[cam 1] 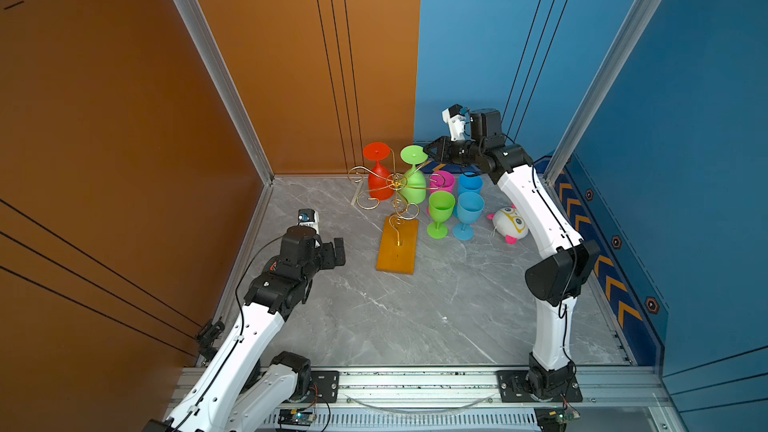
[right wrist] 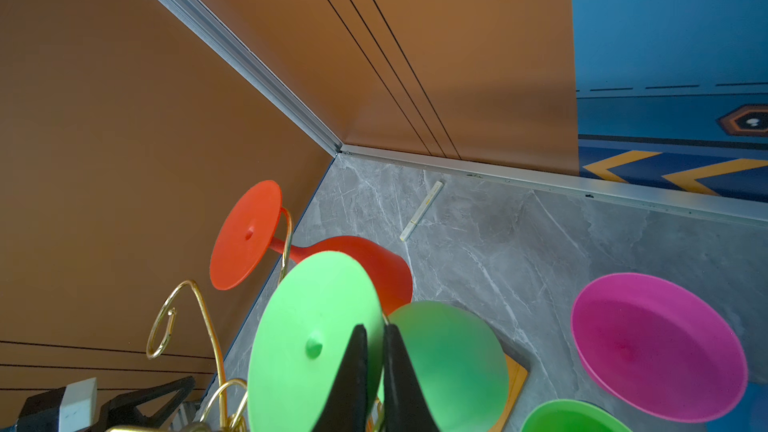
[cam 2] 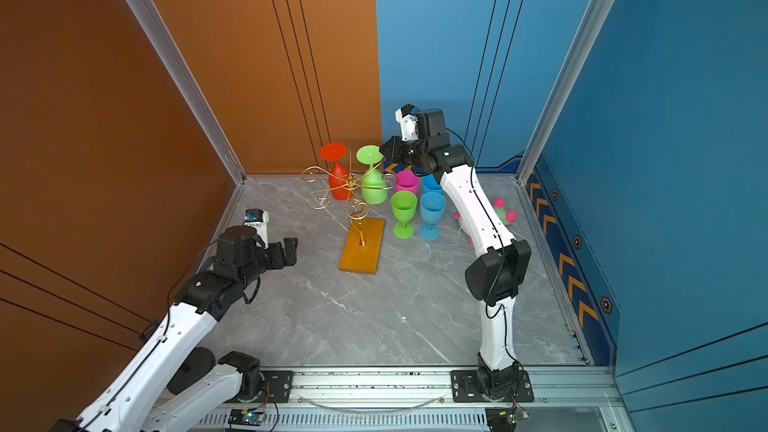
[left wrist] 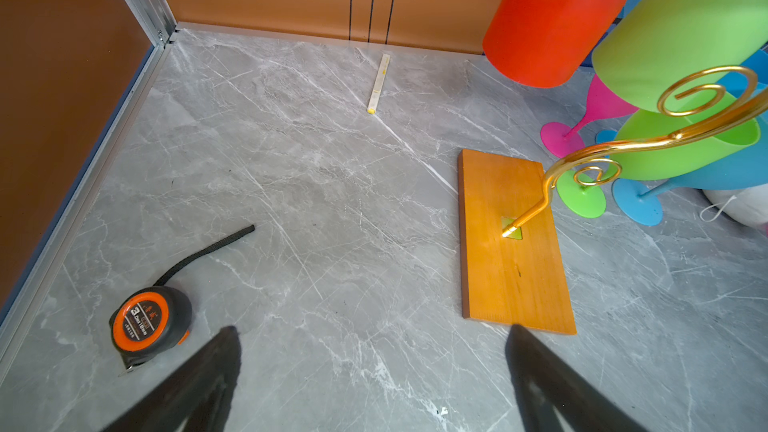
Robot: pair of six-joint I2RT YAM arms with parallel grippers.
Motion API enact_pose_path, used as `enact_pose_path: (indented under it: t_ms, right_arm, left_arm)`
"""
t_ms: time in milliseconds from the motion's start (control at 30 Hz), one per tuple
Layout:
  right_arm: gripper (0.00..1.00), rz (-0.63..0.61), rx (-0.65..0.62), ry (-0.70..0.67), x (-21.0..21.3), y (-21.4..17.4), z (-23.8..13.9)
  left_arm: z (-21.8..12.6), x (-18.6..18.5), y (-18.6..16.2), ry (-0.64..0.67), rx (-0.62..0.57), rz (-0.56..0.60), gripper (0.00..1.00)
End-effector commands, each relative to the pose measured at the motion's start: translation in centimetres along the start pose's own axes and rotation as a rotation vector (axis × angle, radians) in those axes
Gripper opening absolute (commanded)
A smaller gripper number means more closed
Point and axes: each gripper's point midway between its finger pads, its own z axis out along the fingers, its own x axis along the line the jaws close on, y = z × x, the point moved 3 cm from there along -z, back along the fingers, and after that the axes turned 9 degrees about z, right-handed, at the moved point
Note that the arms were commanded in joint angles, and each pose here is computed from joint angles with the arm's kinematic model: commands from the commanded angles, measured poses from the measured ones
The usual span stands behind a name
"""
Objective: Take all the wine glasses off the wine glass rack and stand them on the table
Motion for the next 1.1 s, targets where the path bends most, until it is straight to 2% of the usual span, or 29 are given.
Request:
enact_pose_path:
  t_ms: [0,267,700,967,1067]
  right_arm:
    - [0.09,-0.01,0.023,0.053,2.7,-0.2,-2.1]
    - [0.07,0.038,0.025,0.124,3.8,0.2,-2.5]
    - [0.42,0.137,0.019,0.099,2.5,0.7,-3.1]
    - [0.44,0.163,0.038,0.098,1.7,0.4,-2.7]
    - [0.46,0.154,0.048,0.104,1.7,0.2,-2.7]
  left_arm:
    - [-0.2,0.0,0.3,-0.017,-0.018,0.0,0.99]
    - [-0.3,0.0,0.3,-0.017,-0.02,0.0,0.99]
    - [-0.3,-0.1,0.4,-0.022,-0.024,-0.003,0.99]
    - [-1.2,-0.4,1.7,-0.052,-0.064,0.001,0.99]
    - [-2.2,-1.4,3.4,-0.129,-0.098,-0.037,0.99]
